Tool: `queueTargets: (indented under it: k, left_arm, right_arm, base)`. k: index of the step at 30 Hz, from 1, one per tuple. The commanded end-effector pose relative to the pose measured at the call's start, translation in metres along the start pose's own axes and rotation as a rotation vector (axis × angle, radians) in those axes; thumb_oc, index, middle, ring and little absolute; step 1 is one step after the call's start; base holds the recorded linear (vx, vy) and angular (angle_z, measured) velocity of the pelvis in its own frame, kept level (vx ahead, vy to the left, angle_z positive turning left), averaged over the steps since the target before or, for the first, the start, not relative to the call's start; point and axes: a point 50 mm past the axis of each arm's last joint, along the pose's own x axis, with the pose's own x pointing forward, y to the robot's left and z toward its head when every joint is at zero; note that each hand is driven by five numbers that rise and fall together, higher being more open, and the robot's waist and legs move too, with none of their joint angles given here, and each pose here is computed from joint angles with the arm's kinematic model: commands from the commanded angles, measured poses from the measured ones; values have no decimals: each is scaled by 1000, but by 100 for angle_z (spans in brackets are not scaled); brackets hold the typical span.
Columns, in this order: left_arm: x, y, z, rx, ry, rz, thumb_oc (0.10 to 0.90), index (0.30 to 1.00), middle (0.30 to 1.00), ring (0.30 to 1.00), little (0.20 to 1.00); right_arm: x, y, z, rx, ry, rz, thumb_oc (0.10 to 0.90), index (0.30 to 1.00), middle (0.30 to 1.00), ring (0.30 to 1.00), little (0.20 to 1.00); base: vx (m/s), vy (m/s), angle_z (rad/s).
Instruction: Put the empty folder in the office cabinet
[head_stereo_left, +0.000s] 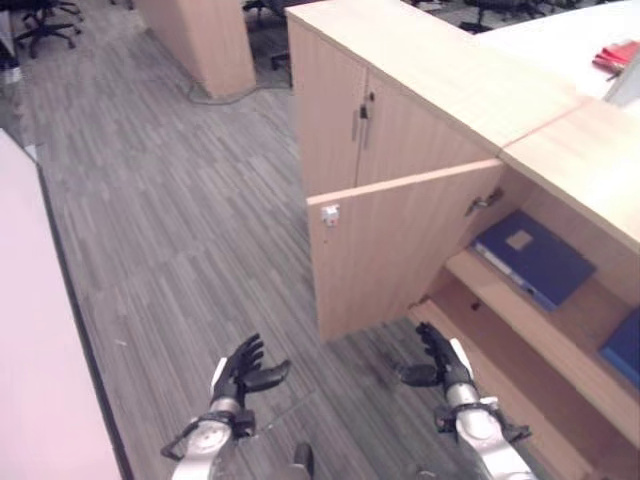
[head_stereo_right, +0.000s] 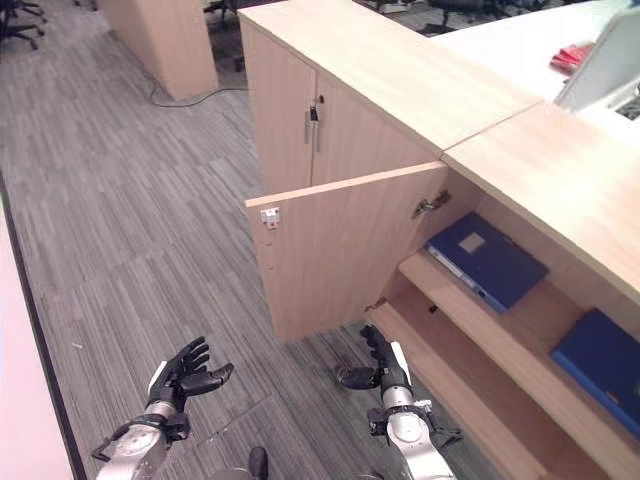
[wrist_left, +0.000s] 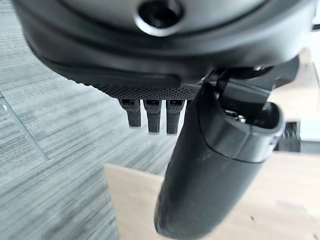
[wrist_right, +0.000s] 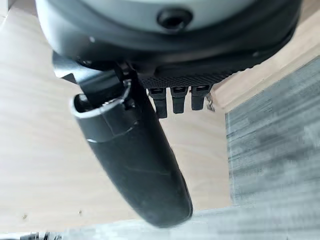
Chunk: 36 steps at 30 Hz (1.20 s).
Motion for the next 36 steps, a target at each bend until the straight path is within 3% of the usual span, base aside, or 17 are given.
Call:
queueTargets:
  k: [1,9,15,29,36]
  left_arm:
    - [2,2,13,-43,-102,-4,800,900,900,900,900]
    - [1,-5,13,-90,-128,-14,800,900,900,900,900]
    - [14,0,40,-62,-216,30,800,900,900,900,900]
    - [53,66,176,121,-456,221,800,900,900,900,900]
    - [59,63,223,106,-543,215,800,900,900,900,900]
  right_arm:
    - [6,-27,29,-7,-174,-62,800,900,900,900,900]
    - [1,-26,15,-9,-130,-50,800,900,900,900,900]
    - [-2,-17,12,-8,-121,7,800,900,900,900,900]
    - [-13,-8,5,-39,-107,158,800,900,900,900,900]
    - [-13,-9,4,-40,-98,171,800,900,900,900,900]
  base:
    - [51,-41,78]
    - [38,-24,7]
    - [10,-5,-11]
    - [19,23,-22]
    - [1,18,-12]
